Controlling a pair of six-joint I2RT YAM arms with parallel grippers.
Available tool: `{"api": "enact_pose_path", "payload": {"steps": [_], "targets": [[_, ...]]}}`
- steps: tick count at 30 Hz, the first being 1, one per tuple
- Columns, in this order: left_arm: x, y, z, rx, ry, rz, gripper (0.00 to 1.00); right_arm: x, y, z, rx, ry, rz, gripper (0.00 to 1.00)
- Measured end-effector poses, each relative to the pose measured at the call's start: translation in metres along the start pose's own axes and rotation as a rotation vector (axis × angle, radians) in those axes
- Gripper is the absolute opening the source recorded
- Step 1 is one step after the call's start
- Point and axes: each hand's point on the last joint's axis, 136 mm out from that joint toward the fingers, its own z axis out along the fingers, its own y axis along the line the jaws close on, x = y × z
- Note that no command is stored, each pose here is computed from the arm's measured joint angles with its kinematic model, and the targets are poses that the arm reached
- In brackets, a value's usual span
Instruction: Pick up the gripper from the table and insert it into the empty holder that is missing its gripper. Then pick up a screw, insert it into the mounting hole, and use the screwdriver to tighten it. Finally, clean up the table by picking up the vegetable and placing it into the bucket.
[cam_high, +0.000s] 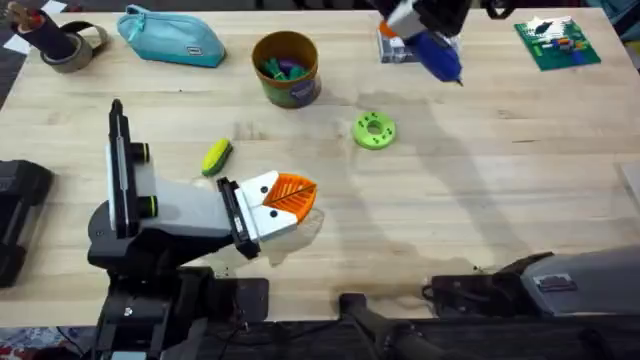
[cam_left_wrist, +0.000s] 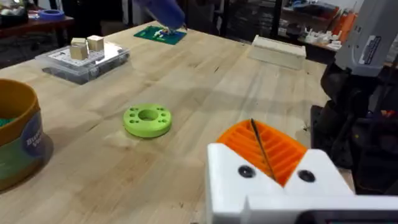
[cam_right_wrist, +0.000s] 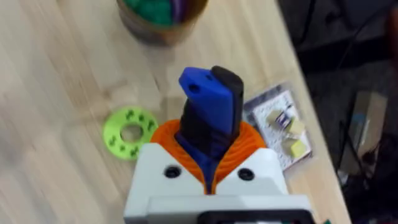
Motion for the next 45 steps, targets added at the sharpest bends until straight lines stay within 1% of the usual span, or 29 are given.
{"api": "enact_pose_path", "payload": {"steps": [5,13,17,22,26,30,33,38,39,41,42,43,44,45], "targets": [[0.0,0.001,0.0,-0.007,-0.001,0.001,0.004,0.045,-0.002,0.029,-0.075,0.136,-0.017,0.022],[-0.001,0.004,0.0,-0.022,-0.002,0.003,0.004,0.104,-0.018,0.074,-0.13,0.28,-0.01,0.022],[-0.001,0.006,0.0,-0.034,-0.004,0.005,0.004,0.128,-0.019,0.092,-0.167,0.329,-0.014,0.022],[-0.001,0.007,0.0,-0.043,-0.005,0.006,0.004,0.154,-0.02,0.105,-0.192,0.38,-0.038,0.022],[-0.001,0.008,0.0,-0.044,-0.005,0.006,0.004,0.184,-0.009,0.113,-0.222,0.429,-0.073,0.023],[-0.001,0.008,0.0,-0.044,-0.005,0.006,0.004,0.218,0.018,0.118,-0.31,0.48,-0.11,0.022],[-0.001,0.008,0.0,-0.044,-0.005,0.006,0.004,0.234,0.034,0.123,-0.347,0.504,-0.15,0.022],[-0.001,0.008,0.0,-0.044,-0.005,0.006,0.004,0.235,0.034,0.123,-0.347,0.505,-0.163,0.027],[-0.001,0.008,0.0,-0.044,-0.005,0.007,0.004,0.235,0.033,0.123,-0.346,0.506,-0.161,0.081],[-0.001,0.008,0.0,-0.044,-0.005,0.006,0.004,0.234,0.033,0.121,-0.343,0.506,-0.167,0.371],[-0.001,0.008,0.0,-0.044,-0.005,0.008,0.02,0.234,0.031,0.122,-0.334,0.503,-0.17,0.524],[-0.002,0.008,0.0,-0.046,-0.005,0.012,0.114,0.233,0.028,0.123,-0.323,0.499,-0.174,0.674],[-0.002,0.008,0.0,-0.047,-0.005,0.011,0.278,0.232,0.027,0.123,-0.316,0.496,-0.174,0.825],[-0.002,0.008,0.0,-0.047,-0.006,0.011,0.432,0.231,0.026,0.122,-0.311,0.494,-0.173,0.945]]}}
